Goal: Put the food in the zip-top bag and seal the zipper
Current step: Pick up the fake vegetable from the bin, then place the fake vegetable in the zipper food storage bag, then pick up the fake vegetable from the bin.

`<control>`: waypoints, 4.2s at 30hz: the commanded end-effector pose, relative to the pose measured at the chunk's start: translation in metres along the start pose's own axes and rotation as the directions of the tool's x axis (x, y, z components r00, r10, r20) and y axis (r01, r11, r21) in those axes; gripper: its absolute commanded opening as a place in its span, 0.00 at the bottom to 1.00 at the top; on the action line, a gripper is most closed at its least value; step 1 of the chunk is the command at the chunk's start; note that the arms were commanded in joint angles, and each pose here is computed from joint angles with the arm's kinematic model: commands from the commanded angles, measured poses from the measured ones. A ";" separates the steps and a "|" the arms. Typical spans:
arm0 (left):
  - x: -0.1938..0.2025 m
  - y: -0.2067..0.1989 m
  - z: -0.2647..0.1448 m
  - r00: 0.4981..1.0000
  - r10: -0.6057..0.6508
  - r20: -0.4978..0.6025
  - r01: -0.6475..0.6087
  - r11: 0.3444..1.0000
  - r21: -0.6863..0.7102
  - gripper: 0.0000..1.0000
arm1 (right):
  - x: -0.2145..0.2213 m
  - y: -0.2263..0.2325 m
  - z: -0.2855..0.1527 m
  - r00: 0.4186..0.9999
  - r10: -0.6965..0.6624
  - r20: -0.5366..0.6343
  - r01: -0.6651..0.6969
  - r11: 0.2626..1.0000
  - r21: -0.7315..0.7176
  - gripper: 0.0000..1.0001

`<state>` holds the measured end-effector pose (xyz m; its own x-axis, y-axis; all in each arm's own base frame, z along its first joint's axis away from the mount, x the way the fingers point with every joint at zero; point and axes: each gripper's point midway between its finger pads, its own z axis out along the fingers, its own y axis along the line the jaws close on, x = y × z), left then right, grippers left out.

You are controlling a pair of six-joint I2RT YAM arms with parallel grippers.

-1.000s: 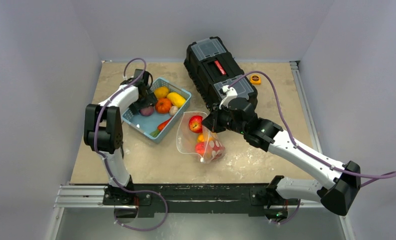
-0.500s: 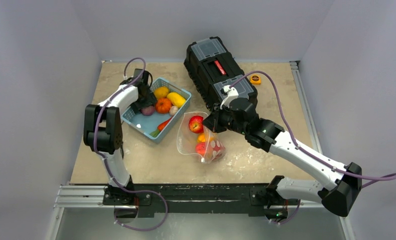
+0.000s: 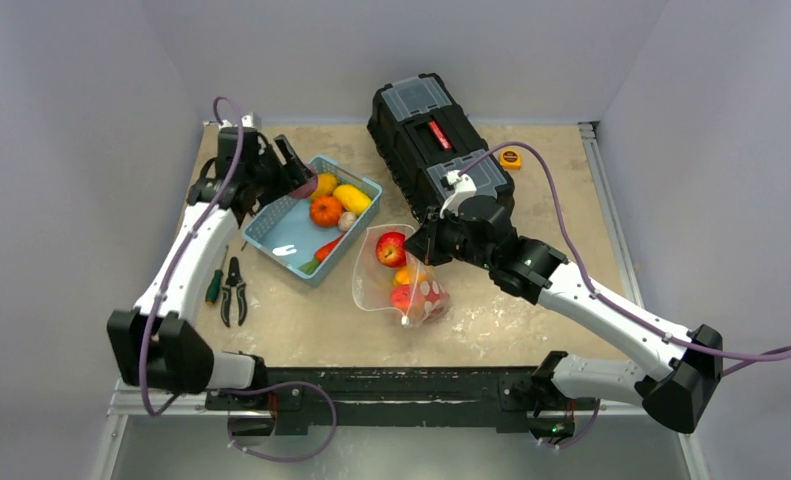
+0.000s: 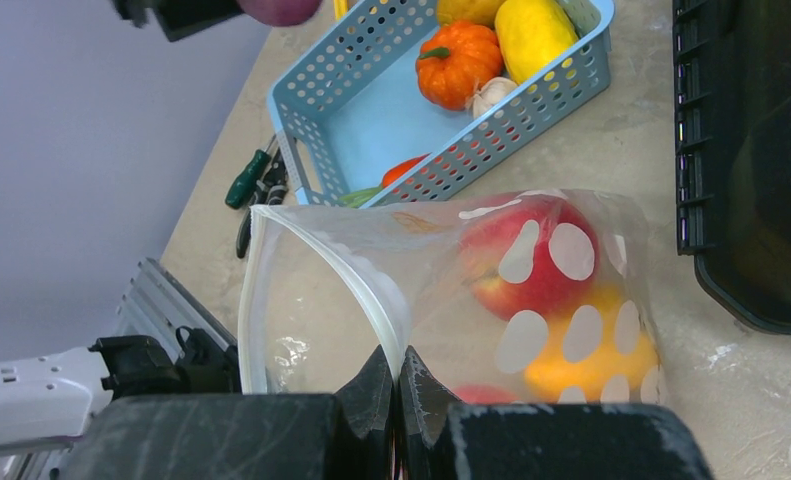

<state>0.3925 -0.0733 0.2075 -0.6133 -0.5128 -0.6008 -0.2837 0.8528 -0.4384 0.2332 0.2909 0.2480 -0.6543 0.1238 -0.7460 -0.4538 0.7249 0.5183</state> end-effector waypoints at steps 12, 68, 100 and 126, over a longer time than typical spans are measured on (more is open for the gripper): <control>0.080 -0.142 -0.196 0.800 0.495 0.339 -0.517 0.282 0.808 0.50 | -0.036 0.035 -0.003 0.990 0.071 0.120 -0.055 0.989 -0.134 0.00; 0.087 -0.096 -0.179 0.569 0.636 0.522 -0.822 0.437 0.364 0.84 | -0.025 0.043 0.007 0.992 0.094 0.085 -0.076 0.978 -0.196 0.00; 0.032 -0.019 0.008 0.947 0.312 -0.075 -0.284 0.923 0.262 0.89 | -0.036 0.029 -0.015 0.985 0.065 0.159 -0.046 0.992 -0.118 0.00; 0.057 0.024 0.100 0.923 0.137 -0.360 -0.154 0.988 -0.021 0.86 | -0.041 0.024 -0.030 0.981 0.049 0.186 -0.033 0.995 -0.090 0.00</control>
<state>0.4214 -0.1065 0.1008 -0.8931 -0.2882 -0.3455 -0.1516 0.9158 -0.3720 0.2278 0.2899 0.2714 -0.6152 0.2285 -0.7546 -0.4663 0.6663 0.5819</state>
